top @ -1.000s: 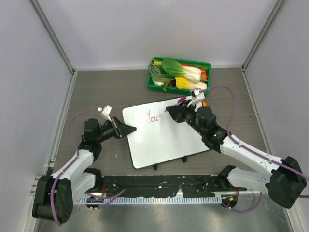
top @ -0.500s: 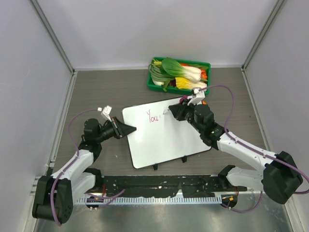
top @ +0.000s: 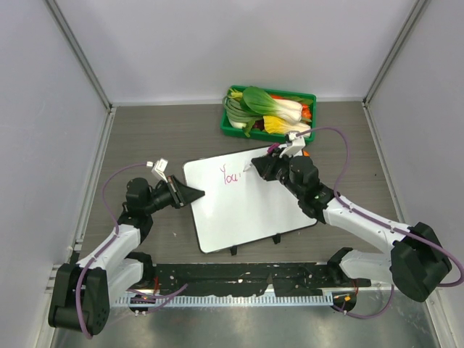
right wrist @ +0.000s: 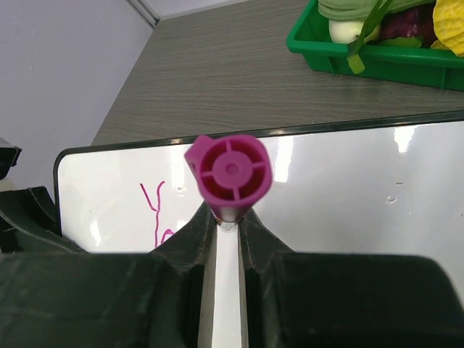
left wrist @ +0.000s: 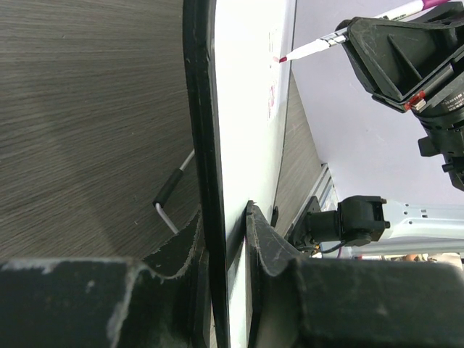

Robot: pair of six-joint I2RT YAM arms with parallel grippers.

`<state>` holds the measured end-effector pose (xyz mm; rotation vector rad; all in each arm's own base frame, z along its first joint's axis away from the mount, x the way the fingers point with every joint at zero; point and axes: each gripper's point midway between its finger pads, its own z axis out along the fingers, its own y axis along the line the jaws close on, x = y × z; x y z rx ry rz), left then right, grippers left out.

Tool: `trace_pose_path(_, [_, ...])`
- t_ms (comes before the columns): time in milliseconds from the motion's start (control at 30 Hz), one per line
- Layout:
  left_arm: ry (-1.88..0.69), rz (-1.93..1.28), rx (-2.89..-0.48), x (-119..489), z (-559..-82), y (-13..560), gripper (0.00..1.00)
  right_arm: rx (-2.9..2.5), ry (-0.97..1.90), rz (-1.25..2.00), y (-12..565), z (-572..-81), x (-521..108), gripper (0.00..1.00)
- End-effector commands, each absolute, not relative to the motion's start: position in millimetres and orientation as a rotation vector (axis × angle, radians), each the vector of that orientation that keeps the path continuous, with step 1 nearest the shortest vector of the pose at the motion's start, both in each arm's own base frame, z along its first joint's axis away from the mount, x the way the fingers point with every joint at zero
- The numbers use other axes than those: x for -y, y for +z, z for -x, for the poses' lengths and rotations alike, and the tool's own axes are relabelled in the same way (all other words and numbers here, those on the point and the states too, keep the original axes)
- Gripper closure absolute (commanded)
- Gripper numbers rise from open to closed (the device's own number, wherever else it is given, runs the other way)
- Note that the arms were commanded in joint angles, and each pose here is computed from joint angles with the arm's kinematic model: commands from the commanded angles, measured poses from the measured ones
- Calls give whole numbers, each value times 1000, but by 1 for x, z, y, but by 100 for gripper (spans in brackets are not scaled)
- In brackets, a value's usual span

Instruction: Write a sentence on the whiteboard

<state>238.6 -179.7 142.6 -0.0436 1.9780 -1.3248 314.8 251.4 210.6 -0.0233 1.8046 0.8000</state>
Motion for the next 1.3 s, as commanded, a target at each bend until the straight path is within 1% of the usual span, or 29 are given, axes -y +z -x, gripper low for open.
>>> trace_pose_path(0, [-1072, 21, -2038, 159, -252, 107, 100, -1763, 803, 24, 224, -319, -252, 99])
trace_pose_path(833, [-1067, 23, -2037, 159, -252, 107, 100, -1852, 798, 81, 193, -292, -241, 99])
trace_pose_path(1267, [-1067, 24, -2039, 159, -252, 106, 100, -1768, 780, 21, 222, -311, -242, 99])
